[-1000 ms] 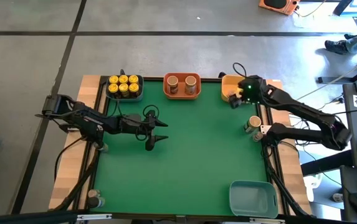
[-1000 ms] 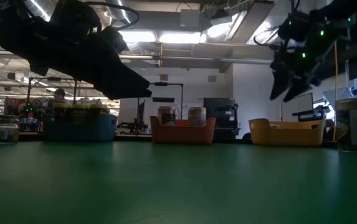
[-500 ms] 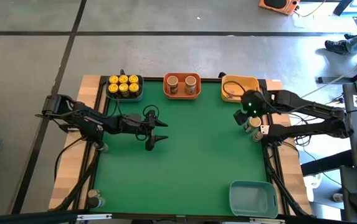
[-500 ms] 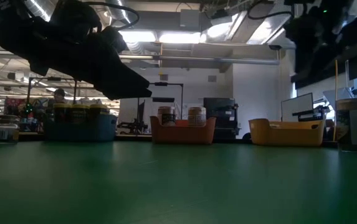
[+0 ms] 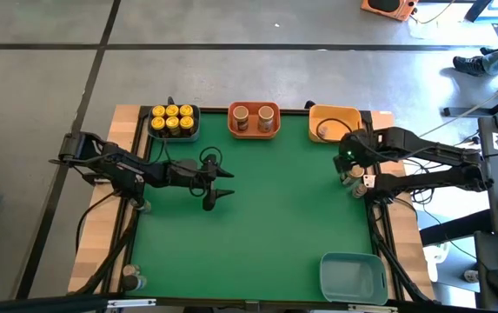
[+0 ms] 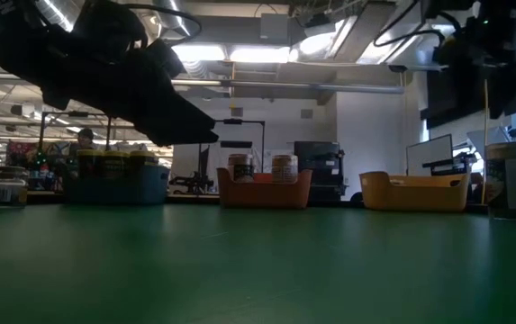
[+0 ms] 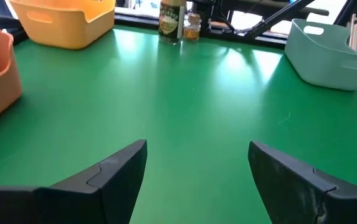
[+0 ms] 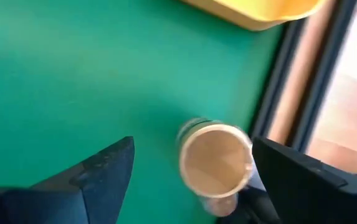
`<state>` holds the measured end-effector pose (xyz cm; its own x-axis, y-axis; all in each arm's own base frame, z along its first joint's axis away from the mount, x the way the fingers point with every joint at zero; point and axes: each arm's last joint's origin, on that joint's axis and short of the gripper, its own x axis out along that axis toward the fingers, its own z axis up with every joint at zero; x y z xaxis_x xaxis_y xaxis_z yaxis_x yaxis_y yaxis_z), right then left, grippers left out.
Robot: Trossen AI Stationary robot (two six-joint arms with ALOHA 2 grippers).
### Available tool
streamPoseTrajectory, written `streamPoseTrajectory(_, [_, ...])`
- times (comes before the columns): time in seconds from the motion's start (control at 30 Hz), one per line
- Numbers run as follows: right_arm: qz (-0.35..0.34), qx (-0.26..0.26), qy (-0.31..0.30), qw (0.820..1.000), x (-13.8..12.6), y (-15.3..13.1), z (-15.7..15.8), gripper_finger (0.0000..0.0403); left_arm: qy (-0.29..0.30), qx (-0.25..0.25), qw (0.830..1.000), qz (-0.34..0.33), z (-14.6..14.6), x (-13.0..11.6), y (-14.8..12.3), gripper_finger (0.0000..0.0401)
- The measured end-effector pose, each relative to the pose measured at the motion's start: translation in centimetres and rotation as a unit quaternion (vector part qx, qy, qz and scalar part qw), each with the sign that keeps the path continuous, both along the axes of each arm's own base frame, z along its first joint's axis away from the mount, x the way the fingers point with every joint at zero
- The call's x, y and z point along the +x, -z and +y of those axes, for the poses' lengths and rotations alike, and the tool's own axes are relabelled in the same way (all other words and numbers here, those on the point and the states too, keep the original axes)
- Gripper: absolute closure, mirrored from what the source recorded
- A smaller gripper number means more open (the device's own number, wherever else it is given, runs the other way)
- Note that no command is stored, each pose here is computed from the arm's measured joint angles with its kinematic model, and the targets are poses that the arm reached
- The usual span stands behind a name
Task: Sort spices by type
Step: Put the gold seasoning bottle into the orange bin
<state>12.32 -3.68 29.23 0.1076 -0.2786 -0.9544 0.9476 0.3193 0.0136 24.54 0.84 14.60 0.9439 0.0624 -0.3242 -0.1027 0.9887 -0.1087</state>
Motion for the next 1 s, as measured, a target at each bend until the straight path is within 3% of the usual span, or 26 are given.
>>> streamPoseTrajectory(0.37, [0.063,-0.015,0.032,0.997,0.7,0.9,-0.4,0.0079,-0.001,-0.004,1.000,0.014,0.0,-0.1,0.3,0.0123])
streamPoseTrajectory(0.63, [0.141,0.024,0.030,0.989,1.2,4.3,-0.4,0.0079,-0.001,-0.003,1.000,0.018,0.0,-0.1,0.3,0.0123])
streamPoseTrajectory(1.0, [0.142,0.064,0.029,0.987,1.4,6.2,-0.2,0.0079,-0.001,-0.003,1.000,0.018,0.0,-0.1,0.3,0.0123])
